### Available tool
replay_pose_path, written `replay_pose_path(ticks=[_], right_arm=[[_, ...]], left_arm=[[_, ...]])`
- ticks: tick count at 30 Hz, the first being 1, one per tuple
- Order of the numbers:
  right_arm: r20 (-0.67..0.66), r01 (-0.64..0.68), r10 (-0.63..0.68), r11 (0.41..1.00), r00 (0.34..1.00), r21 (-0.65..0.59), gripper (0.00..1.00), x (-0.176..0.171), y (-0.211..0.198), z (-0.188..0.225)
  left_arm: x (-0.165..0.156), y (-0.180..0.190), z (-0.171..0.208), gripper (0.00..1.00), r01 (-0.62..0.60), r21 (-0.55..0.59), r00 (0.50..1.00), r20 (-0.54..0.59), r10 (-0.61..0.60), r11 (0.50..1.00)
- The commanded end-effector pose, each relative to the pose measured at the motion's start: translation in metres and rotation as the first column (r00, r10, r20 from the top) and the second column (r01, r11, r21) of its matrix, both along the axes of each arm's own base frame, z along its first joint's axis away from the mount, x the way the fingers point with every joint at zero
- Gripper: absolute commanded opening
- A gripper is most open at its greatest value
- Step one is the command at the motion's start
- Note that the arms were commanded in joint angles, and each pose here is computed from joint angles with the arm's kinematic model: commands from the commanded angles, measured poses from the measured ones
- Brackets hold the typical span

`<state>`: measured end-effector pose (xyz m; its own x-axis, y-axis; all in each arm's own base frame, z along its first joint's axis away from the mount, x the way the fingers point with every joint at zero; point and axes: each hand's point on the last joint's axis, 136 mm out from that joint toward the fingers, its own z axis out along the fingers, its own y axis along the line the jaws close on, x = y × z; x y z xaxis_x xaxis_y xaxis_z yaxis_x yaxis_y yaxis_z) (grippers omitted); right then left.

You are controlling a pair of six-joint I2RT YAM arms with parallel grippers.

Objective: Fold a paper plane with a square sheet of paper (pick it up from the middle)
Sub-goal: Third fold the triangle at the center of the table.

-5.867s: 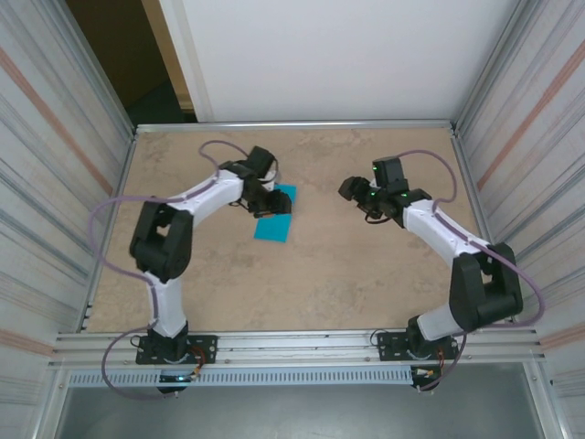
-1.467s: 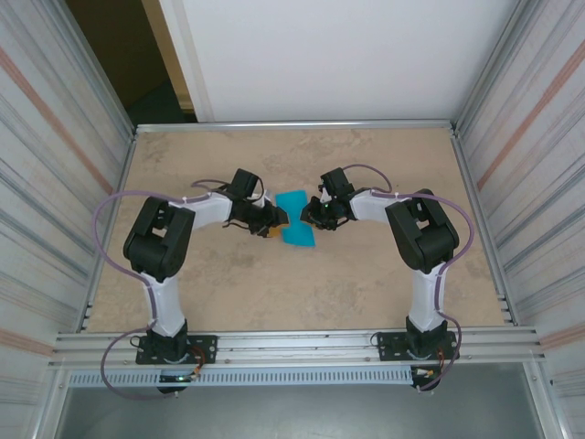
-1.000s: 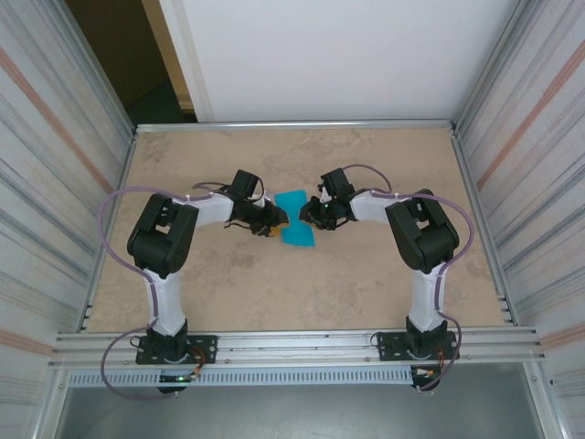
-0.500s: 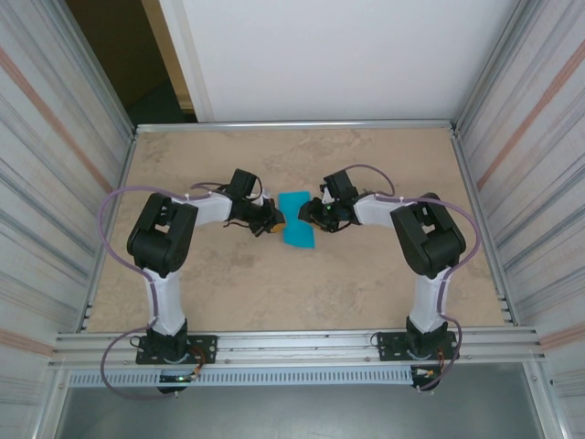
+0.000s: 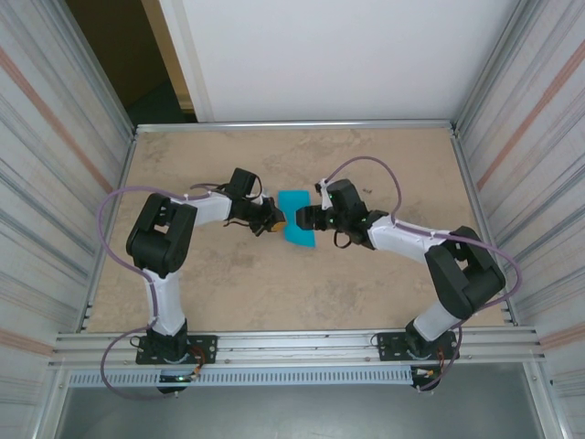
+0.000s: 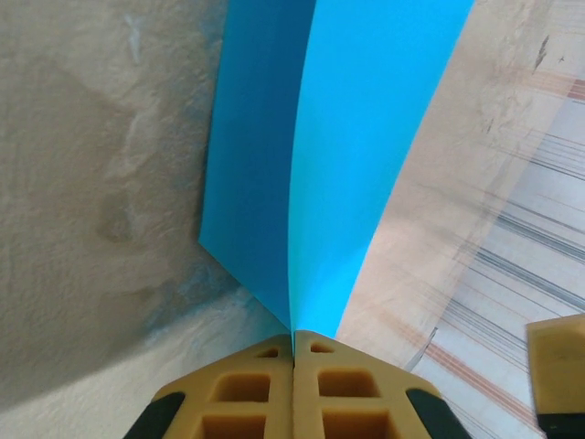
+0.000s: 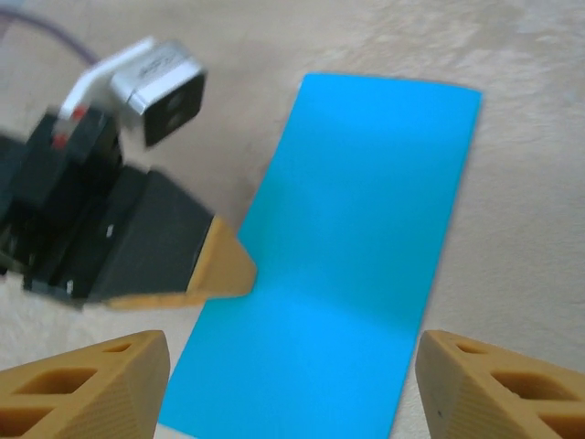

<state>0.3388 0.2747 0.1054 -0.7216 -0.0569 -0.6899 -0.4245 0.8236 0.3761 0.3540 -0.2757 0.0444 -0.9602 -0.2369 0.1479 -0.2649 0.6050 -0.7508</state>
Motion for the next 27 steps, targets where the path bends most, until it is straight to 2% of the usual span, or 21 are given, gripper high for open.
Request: replay_pose_path(ticks=[1, 5, 11, 19, 24, 27], right_arm=[[0.186, -0.108, 0.124, 0.99, 0.975, -0.091, 0.77, -0.005, 0.007, 0.01], [0.221, -0.216, 0.262, 0.953, 0.94, -0.214, 0.82, -0.024, 0.026, -0.003], [0.22, -0.319, 0.413, 0.875, 0.884, -0.363, 0.82, -0.042, 0.045, -0.034], [0.234, -0.26, 0.41, 0.835, 0.881, -0.484, 0.76, -0.032, 0.034, -0.058], [0.276, -0.199, 0.394, 0.819, 0.877, -0.538, 0.72, -0.022, 0.025, -0.056], [0.294, -0.196, 0.394, 0.826, 0.87, -0.529, 0.69, -0.022, 0.026, -0.048]], left_arm=[[0.007, -0.003, 0.026, 0.04, -0.006, -0.048, 1.0, 0.026, 0.008, 0.999], [0.006, -0.004, 0.027, 0.04, -0.007, -0.055, 1.0, 0.016, 0.008, 0.998], [0.005, -0.005, 0.026, 0.04, -0.006, -0.061, 1.0, 0.008, 0.006, 0.998], [0.004, -0.005, 0.026, 0.04, -0.004, -0.059, 1.0, 0.004, 0.004, 0.998], [0.005, -0.005, 0.025, 0.04, -0.004, -0.058, 1.0, 0.002, 0.005, 0.998], [0.004, -0.005, 0.024, 0.04, -0.004, -0.057, 1.0, -0.001, 0.004, 0.998]])
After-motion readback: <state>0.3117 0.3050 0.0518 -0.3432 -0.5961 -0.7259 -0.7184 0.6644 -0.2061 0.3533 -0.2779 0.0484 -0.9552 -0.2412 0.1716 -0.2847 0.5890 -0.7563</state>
